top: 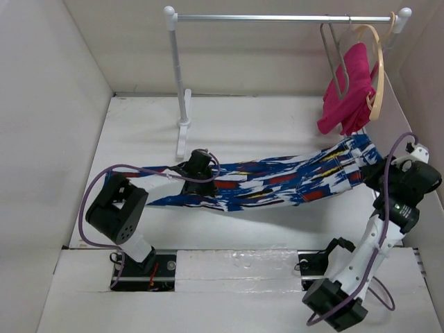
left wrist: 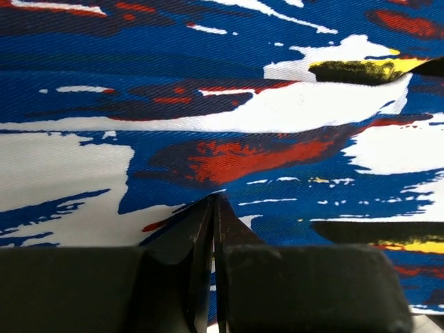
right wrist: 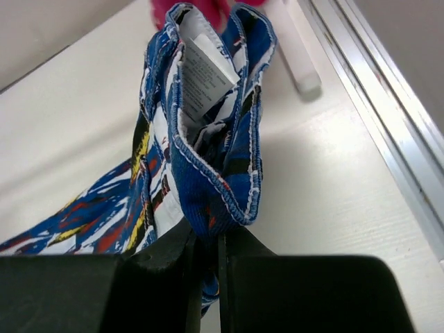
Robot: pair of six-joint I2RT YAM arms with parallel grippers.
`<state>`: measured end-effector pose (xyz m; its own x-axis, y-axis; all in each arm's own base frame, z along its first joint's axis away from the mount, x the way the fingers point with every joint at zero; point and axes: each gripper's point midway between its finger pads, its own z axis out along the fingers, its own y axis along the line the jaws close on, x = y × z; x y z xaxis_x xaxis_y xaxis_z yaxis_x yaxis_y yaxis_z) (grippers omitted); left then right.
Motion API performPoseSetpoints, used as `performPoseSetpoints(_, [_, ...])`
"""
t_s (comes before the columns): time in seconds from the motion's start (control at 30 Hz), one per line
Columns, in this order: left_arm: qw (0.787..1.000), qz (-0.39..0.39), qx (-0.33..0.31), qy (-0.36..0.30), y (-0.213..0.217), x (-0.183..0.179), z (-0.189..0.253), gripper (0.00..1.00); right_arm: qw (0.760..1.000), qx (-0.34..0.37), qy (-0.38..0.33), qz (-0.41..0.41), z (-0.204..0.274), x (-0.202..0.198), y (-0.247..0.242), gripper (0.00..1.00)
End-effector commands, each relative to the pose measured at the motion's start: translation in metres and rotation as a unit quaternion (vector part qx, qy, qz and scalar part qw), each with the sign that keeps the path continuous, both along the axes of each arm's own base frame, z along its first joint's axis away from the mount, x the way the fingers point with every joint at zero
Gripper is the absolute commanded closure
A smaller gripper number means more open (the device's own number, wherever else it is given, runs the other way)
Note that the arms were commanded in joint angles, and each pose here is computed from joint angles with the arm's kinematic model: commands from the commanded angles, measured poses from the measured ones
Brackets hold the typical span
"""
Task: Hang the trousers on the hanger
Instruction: Fold the trousers
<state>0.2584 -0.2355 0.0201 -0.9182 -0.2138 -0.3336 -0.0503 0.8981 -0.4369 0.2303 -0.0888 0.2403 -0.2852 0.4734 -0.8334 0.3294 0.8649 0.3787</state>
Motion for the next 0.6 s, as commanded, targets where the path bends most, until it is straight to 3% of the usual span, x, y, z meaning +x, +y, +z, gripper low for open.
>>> performPoseSetpoints(0.0, [1.000,-0.015,0.014,0.022,0.005,-0.023,-0.010,1.00,0.998,-0.063,-0.024,0.021,0.037,-0.006,0.012,1.00])
performPoseSetpoints(0.17, [0.997,-0.056,-0.013,-0.057,-0.014,-0.029,0.039,1.00,0.991,-0.043,-0.054,0.110,0.025,-0.013,0.067,1.00])
performPoseSetpoints(0.23, [0.994,-0.087,-0.017,-0.068,-0.027,-0.047,0.043,0.99,0.986,-0.027,-0.074,0.145,0.023,-0.012,0.086,1.00])
performPoseSetpoints(0.33, [0.992,-0.113,-0.007,-0.050,-0.041,-0.071,0.027,0.99,0.979,-0.014,-0.090,0.181,0.031,-0.006,0.104,1.00])
performPoseSetpoints(0.53, [0.994,-0.104,0.026,-0.009,-0.047,-0.066,-0.018,1.00,0.959,-0.005,-0.138,0.247,0.087,0.028,0.143,1.00])
performPoseSetpoints(0.57, [0.994,-0.109,0.031,0.000,-0.049,-0.070,-0.024,1.00,0.946,-0.002,-0.142,0.291,0.095,0.028,0.169,1.00])
